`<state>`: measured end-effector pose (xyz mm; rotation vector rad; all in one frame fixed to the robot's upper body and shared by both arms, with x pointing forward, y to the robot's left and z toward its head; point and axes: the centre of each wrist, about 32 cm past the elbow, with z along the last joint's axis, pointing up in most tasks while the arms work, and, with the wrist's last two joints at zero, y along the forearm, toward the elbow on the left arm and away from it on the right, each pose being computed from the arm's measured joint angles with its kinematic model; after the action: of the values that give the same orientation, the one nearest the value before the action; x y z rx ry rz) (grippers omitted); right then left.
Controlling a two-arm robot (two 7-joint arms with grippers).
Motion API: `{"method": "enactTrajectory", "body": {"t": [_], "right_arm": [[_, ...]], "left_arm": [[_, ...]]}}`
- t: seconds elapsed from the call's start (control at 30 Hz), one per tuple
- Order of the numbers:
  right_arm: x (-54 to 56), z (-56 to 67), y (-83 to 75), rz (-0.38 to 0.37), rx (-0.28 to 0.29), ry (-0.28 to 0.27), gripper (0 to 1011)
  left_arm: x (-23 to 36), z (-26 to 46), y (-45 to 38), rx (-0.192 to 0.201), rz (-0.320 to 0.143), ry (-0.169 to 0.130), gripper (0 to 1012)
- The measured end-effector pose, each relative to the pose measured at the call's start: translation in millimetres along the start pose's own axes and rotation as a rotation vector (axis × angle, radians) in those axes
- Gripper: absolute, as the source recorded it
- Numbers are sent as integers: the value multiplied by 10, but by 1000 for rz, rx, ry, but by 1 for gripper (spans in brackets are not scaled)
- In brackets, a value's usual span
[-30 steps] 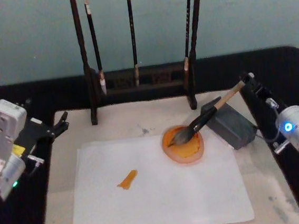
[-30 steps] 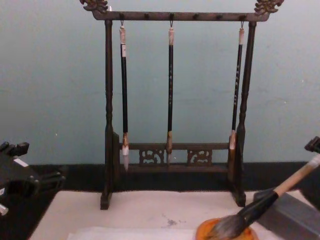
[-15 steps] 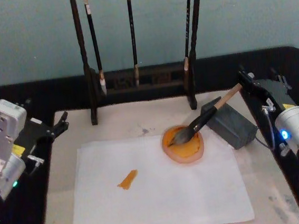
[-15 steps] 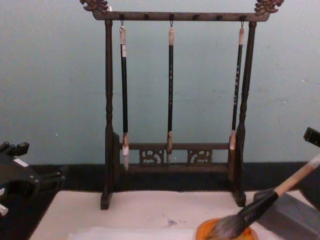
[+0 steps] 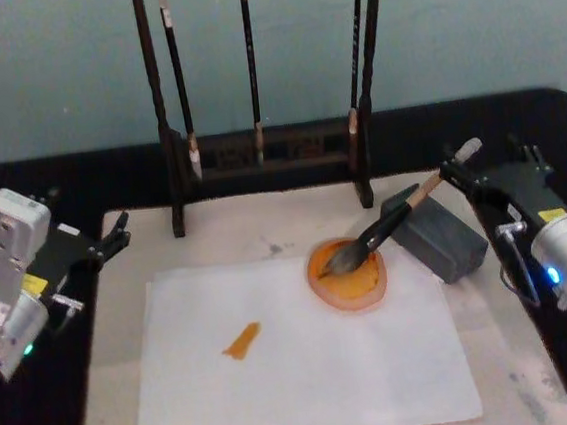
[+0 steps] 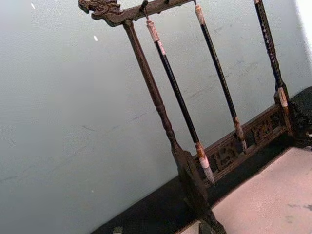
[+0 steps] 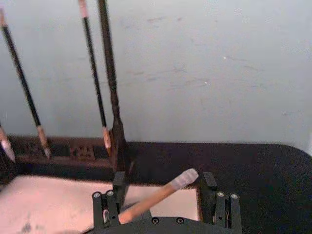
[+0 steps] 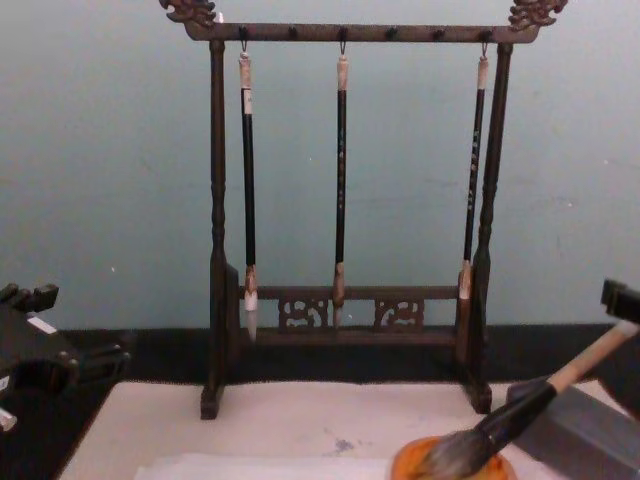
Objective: Pick up the brush from the inkstone, write on the paper, then place the brush back to its original position.
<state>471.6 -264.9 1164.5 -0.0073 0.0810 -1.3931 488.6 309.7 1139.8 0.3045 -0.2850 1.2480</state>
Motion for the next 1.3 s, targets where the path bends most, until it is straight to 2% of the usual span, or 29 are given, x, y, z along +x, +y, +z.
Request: {"method": "enactTrajectory", "body": {"t": [0.17,0.4,0.77,1.3], "right_arm": [[-56,-63,-86,13,-8,-85,1000],[-76,-137,-141,14,-2,-147,1000],[-16,-197,-131,1,33,-144,1000],[-22,-195,-133,4,28,-144,1000]], "left_arm": [[0,0,0,0,0,0,1009],[0,0,0,0,0,0,1009],[0,0,0,0,0,0,1010],[0,0,0,0,0,0,1010]]}}
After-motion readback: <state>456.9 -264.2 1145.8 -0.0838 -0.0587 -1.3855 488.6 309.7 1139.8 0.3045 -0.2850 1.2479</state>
